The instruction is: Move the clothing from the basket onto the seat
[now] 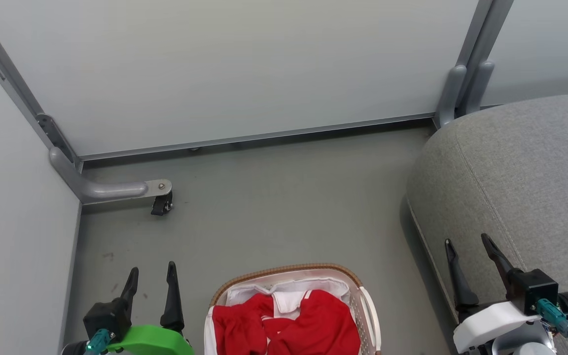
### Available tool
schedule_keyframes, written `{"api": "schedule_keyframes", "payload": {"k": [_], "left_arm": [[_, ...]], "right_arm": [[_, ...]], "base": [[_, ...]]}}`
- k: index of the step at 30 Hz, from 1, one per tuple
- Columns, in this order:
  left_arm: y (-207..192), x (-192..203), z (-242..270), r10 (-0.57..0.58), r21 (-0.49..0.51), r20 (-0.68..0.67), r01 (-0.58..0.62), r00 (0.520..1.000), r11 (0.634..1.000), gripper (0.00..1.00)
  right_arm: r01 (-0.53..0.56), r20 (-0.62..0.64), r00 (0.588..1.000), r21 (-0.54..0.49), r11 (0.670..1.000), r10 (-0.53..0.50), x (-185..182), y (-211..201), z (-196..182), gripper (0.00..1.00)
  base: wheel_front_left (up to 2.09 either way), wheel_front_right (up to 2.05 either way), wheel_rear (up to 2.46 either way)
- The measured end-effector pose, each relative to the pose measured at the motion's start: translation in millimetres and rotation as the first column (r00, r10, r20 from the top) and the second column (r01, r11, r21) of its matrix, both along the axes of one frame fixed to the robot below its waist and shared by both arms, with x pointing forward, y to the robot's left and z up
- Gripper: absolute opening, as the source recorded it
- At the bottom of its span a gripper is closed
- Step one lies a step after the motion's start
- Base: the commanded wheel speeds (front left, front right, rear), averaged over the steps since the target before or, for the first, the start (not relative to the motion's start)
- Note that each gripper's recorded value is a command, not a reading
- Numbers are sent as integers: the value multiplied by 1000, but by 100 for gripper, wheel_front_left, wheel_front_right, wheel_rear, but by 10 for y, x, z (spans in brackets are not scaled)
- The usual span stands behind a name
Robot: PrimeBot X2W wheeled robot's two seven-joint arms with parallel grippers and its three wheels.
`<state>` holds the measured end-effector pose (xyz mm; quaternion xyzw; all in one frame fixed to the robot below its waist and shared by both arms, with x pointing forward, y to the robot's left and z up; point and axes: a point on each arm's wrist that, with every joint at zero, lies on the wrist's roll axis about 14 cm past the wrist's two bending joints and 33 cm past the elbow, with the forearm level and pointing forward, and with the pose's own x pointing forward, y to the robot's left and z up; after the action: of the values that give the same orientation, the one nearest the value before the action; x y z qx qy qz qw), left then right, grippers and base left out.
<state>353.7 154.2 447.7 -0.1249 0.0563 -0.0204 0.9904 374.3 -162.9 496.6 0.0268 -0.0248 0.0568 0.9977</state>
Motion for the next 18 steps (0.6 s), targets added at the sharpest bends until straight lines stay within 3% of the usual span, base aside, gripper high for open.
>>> {"api": "schedule_keyframes", "payload": {"k": [18], "left_arm": [[-12, 8, -41, -4, 0, -13, 4, 1000, 1000, 100]], "right_arm": [[3, -8, 1000, 0, 1000, -3, 4, -10, -28, 100]], "base": [[0, 0, 0]]}}
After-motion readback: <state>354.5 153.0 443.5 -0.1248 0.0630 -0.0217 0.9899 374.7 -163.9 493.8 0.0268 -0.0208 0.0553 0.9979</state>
